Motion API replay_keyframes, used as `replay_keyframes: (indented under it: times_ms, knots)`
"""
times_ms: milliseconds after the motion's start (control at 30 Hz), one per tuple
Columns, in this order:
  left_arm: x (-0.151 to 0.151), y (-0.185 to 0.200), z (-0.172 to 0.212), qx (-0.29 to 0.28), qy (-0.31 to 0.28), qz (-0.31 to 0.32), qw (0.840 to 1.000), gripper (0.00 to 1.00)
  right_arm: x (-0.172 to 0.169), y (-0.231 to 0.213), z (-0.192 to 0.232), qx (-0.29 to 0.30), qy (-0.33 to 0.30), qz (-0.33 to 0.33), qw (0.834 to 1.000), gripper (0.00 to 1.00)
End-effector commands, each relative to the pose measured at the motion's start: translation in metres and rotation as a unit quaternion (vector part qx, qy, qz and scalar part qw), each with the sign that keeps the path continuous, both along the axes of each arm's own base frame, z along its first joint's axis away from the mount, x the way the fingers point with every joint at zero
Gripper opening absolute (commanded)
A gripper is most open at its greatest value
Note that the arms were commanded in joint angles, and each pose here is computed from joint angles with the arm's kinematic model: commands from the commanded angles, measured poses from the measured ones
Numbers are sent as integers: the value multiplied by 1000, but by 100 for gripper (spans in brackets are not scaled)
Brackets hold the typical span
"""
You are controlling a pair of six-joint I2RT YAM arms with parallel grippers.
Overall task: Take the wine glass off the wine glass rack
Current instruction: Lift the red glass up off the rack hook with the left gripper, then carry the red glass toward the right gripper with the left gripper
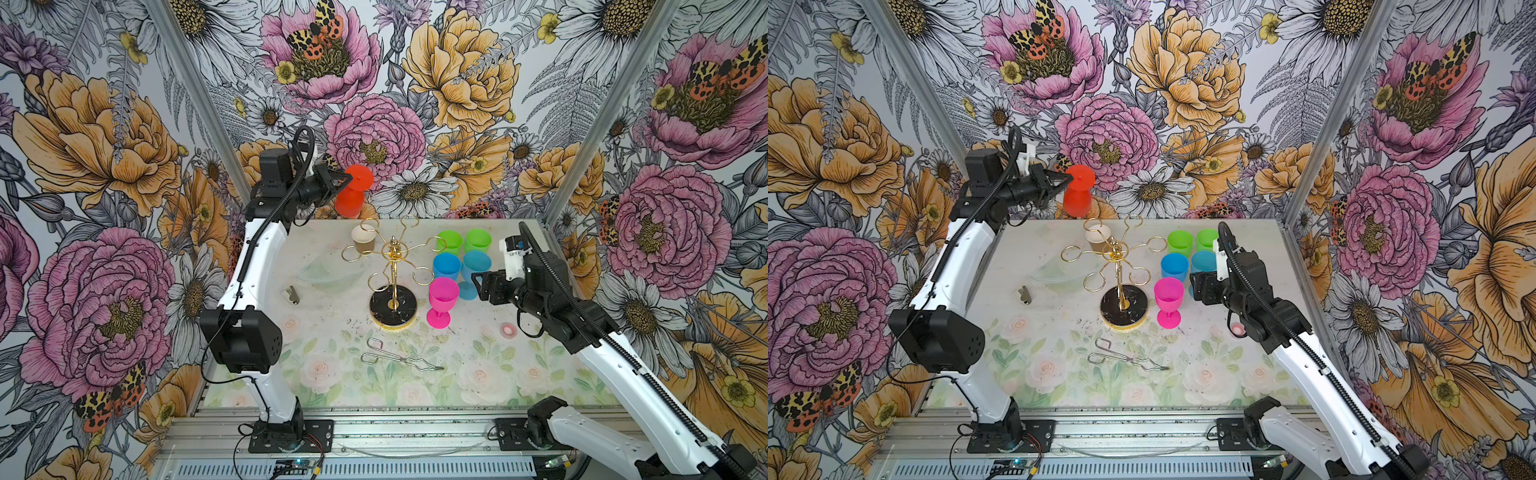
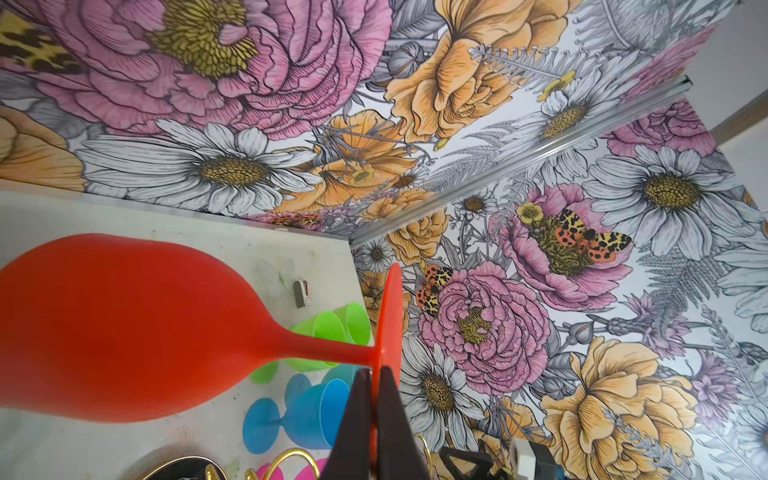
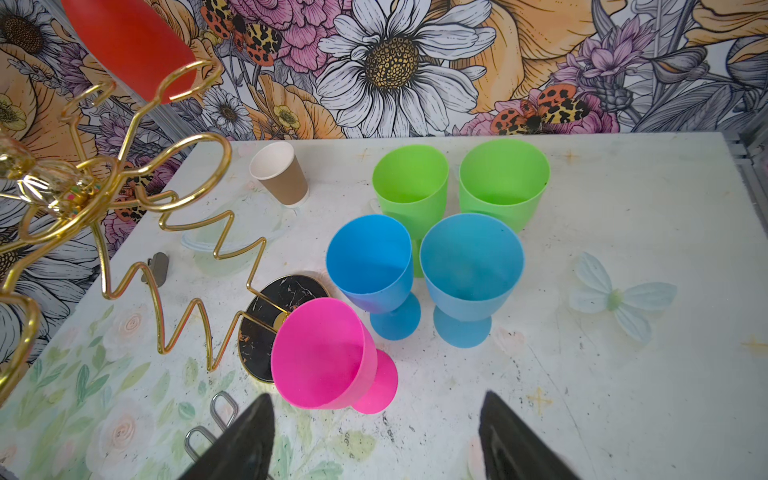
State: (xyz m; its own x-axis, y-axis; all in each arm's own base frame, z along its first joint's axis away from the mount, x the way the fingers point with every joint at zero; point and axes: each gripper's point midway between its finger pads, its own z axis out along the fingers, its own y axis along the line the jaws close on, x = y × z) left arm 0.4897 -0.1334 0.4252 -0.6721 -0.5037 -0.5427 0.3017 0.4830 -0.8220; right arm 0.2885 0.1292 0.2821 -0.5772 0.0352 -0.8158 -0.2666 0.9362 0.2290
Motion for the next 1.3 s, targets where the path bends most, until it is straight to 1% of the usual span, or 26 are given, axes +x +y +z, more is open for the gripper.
replay_keyframes:
  times_ms: [0,167,333,433,533,600,733,833,900,1033,1167,1267]
  knots:
    - [-19,33,31,38,-64,73,995,0,3,5,14,21,-11,8,1000,78]
    - [-49,67,30,89,-87,147,981,0,9,10,11,27,6,7,1000,78]
    - [-93,92,19,163,-96,211,959,0,12,15,11,33,16,11,999,77]
    - [-118,103,6,203,-89,237,946,0,13,16,11,34,18,13,999,78]
    - [-144,106,-4,226,-79,237,942,0,15,18,10,36,23,13,999,78]
    - [-158,100,-13,228,-69,220,946,0,16,19,9,38,27,14,999,78]
    - [-188,72,-39,222,-37,148,963,0,16,21,8,43,32,15,998,77]
    - [-216,44,-57,197,-14,80,977,0,15,21,7,46,34,14,998,77]
    - [-235,29,-67,179,-4,48,983,0,14,20,5,46,36,13,998,77]
    - [-266,17,-84,174,19,18,984,0,15,22,4,45,41,15,998,77]
    - [-288,6,-91,173,36,-19,984,0,18,23,1,45,47,15,998,77]
    - [-305,-11,-91,152,40,-75,985,0,19,24,-1,46,51,13,998,77]
